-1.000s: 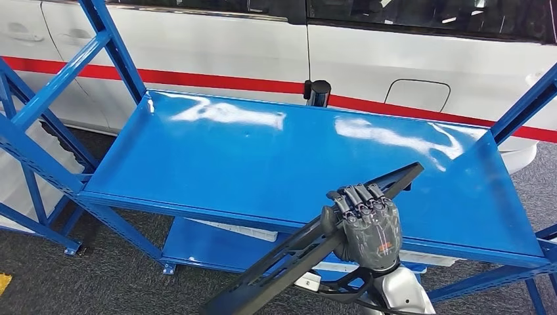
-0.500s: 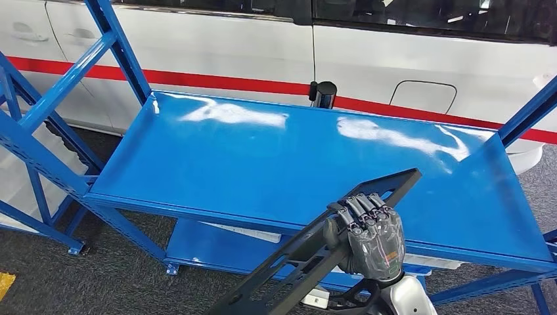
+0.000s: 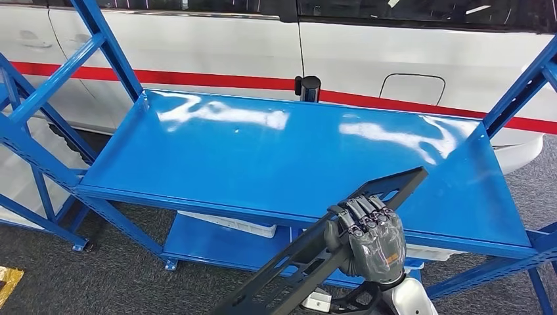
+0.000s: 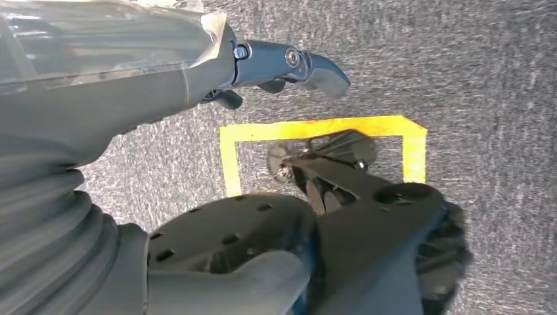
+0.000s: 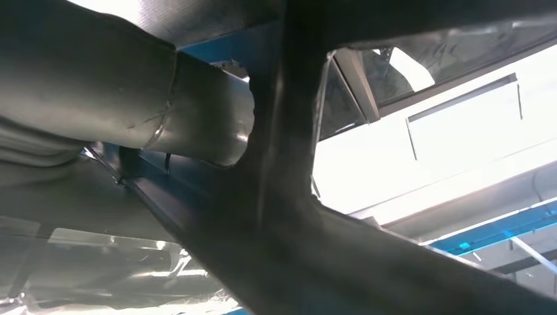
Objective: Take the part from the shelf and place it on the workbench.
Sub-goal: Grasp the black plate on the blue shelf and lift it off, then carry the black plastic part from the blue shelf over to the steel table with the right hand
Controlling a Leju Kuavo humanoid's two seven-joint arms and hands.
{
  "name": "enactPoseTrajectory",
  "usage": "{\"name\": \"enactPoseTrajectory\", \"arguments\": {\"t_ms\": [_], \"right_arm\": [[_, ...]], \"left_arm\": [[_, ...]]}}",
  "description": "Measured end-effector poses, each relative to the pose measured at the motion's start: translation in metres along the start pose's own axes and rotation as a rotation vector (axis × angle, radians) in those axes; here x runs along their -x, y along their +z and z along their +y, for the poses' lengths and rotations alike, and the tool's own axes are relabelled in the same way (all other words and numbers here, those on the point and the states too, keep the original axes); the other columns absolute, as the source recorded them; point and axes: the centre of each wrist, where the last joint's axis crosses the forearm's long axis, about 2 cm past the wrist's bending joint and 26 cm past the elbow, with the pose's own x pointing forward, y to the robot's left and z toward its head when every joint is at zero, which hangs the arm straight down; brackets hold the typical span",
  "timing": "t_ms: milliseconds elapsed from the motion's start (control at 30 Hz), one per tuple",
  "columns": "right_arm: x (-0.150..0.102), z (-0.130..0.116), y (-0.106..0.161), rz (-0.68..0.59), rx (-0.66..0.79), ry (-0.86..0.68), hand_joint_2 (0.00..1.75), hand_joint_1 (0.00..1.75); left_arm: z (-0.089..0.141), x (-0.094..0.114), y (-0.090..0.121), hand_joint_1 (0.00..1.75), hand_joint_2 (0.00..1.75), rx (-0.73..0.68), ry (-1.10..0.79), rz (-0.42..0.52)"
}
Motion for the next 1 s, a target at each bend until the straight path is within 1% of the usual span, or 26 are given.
{"name": "enactPoseTrajectory", "arguments": {"t_ms": [1000], "right_arm": [[-0.0049, -0.0017, 0.0016, -0.009, -0.003, -0.002, 0.0, 1.75]], "left_arm": [[-0.0032, 0.001, 0.0006, 0.0, 1.75, 0.001, -0.006, 0.001]]}}
